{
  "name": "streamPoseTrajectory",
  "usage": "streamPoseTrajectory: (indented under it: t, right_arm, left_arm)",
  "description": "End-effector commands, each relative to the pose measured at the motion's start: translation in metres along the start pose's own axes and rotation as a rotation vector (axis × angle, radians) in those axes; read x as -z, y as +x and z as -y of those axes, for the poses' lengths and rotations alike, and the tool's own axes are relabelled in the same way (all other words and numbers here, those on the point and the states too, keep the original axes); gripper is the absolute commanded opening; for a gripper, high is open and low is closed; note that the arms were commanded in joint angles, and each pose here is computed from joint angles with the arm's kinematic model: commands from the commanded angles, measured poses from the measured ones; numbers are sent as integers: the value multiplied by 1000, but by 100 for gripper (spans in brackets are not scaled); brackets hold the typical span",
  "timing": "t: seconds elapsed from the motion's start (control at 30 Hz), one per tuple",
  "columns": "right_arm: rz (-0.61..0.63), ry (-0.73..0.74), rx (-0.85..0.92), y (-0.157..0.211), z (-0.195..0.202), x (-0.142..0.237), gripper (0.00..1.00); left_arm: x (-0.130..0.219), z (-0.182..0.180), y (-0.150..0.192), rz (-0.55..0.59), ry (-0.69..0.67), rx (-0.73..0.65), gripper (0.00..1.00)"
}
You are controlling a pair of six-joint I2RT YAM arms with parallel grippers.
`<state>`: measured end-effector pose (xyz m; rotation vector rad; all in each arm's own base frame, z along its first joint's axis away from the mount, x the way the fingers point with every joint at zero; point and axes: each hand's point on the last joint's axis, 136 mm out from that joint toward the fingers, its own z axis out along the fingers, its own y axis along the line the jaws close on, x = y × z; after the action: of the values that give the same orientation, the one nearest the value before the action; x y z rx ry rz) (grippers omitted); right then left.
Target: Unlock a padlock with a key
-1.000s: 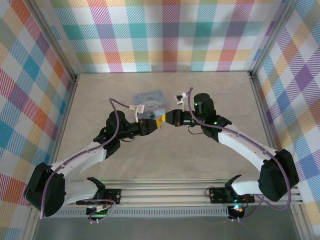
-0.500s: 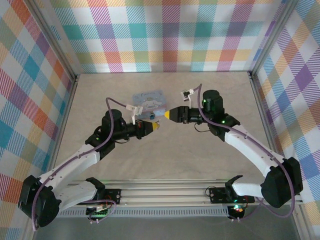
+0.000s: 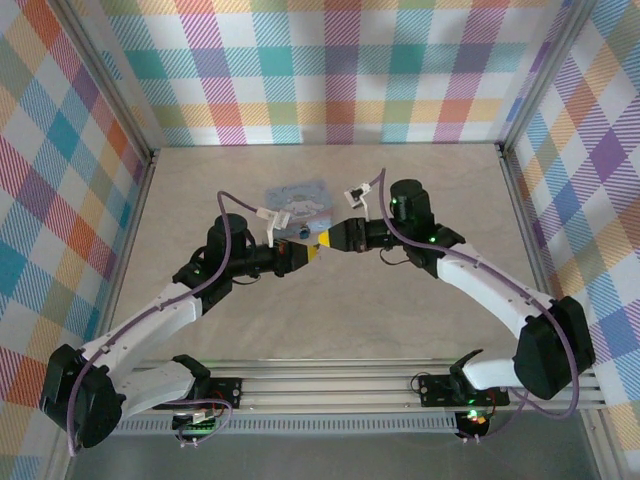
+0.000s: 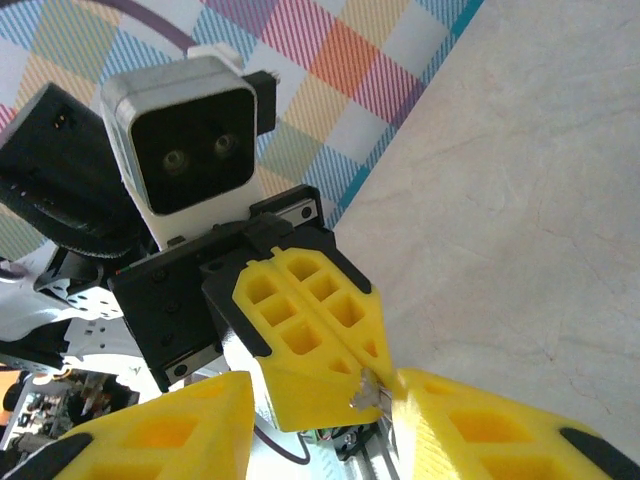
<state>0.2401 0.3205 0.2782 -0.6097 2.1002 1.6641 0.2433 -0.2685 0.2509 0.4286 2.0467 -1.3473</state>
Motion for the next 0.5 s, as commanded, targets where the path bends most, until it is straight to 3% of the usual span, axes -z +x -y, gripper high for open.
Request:
streamPoseTrajectory:
  t: [0.0,0.13,0.3,0.37,0.47]
  right_arm:
    - [-4,-18,63,-5,-10,-4,36]
    - [-18,-2,68,-2,-8,-6,27]
    - [-9,10,84,-3,-8,-5,0]
    - [0,24,100,-4,-8,-3,0]
    - [8,37,117,-5,-9,0,0]
  left_arm:
    - [2,12,-14,29,45,2,0]
    - [2,12,-16,31,43,19,0]
    - [0,13,-17,16,49,36,0]
    - [-1,13,-17,12,48,43,0]
    - [-1,18,-17,7,88,57,13]
